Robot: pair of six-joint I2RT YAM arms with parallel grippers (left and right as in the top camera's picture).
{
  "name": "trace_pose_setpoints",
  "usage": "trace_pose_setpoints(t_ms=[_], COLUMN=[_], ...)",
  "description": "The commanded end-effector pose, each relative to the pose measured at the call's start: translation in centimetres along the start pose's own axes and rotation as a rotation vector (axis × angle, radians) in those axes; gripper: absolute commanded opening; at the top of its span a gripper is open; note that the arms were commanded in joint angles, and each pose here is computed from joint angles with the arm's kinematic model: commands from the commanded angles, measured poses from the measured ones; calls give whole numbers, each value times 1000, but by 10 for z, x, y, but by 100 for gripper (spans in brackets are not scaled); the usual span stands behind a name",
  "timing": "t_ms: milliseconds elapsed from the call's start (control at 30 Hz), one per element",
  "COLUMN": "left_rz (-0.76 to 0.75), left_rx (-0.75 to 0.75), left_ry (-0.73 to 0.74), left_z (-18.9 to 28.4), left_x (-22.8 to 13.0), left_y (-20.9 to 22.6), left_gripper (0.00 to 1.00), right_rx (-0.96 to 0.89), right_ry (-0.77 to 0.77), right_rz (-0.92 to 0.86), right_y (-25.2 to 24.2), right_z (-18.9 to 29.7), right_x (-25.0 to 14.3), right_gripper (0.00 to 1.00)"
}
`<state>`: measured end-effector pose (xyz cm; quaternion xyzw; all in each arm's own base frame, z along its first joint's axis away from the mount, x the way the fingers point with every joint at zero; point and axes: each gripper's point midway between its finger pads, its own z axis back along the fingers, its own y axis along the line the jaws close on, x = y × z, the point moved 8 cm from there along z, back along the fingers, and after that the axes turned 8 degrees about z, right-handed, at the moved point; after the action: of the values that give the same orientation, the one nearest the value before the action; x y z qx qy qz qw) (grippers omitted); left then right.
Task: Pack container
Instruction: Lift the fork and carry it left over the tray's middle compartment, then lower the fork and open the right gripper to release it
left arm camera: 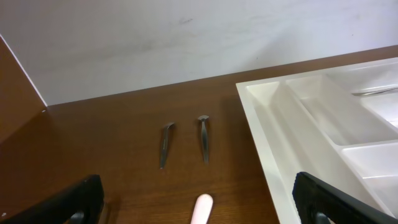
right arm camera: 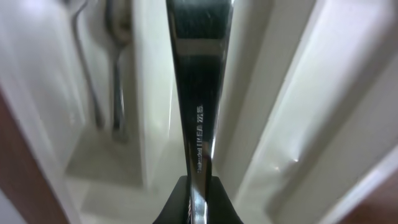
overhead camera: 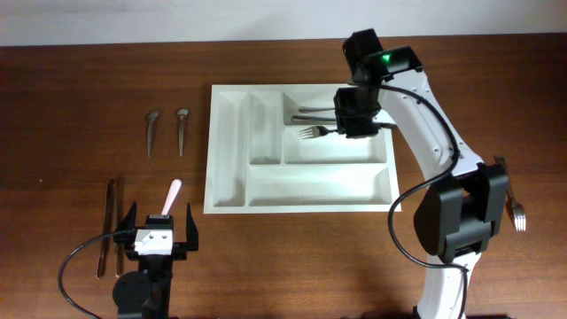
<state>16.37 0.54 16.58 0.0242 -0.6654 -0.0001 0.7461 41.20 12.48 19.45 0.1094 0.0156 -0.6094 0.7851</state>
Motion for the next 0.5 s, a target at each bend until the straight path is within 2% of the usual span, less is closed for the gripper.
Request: trace_pose_setpoints(t_ms=[0,467], left_rz=[9,9], left_rx=[-6,-6], left_ry=[-4,-4], left_z=[0,0], left_x=[-1,-1], left_y=[0,0], left_gripper=[99,99], right_rx=[-4,-59], right_ry=[-43,-64], right_rz=[-90,-98], right_y=[-4,-23], right_z=[-11,-51], right_x=[6,14], right_gripper=[4,4])
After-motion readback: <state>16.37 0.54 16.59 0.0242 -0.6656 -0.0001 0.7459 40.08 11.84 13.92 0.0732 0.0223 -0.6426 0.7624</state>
